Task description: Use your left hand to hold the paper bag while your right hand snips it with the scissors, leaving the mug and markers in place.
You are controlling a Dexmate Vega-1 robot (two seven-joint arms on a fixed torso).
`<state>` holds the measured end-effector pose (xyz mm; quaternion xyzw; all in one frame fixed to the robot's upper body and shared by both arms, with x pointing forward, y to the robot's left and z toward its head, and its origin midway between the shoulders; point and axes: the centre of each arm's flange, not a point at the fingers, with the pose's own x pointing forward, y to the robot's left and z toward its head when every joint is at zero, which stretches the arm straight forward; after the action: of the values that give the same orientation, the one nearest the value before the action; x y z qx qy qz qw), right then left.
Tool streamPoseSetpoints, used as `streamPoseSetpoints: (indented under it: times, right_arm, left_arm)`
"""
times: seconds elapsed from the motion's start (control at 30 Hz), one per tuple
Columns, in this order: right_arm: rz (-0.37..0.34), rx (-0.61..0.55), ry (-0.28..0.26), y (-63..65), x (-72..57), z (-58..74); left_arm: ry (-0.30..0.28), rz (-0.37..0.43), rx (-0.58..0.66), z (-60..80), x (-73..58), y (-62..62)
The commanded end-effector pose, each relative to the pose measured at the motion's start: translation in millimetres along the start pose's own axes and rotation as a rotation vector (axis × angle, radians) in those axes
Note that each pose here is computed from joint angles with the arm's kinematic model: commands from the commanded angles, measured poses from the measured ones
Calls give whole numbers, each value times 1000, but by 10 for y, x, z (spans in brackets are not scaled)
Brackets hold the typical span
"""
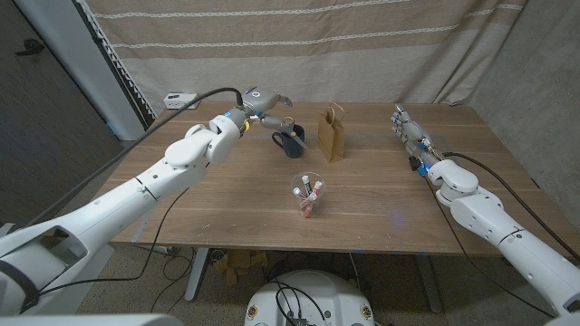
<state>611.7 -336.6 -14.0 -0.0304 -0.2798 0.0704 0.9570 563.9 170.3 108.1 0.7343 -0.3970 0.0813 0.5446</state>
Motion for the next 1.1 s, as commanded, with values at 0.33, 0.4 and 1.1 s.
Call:
streamPoseSetpoints:
  times: [0.33, 0.4, 1.1]
  right_arm:
    - [5, 0, -2, -26, 3, 14]
    - [3, 0, -5, -31, 0, 16]
    - [-22, -6, 9, -62, -118, 27]
  left_arm:
    - [-47, -90, 66, 94, 144, -69]
    - [-51, -90, 74, 104, 150, -76]
    - [-77, -112, 107, 192, 168, -161]
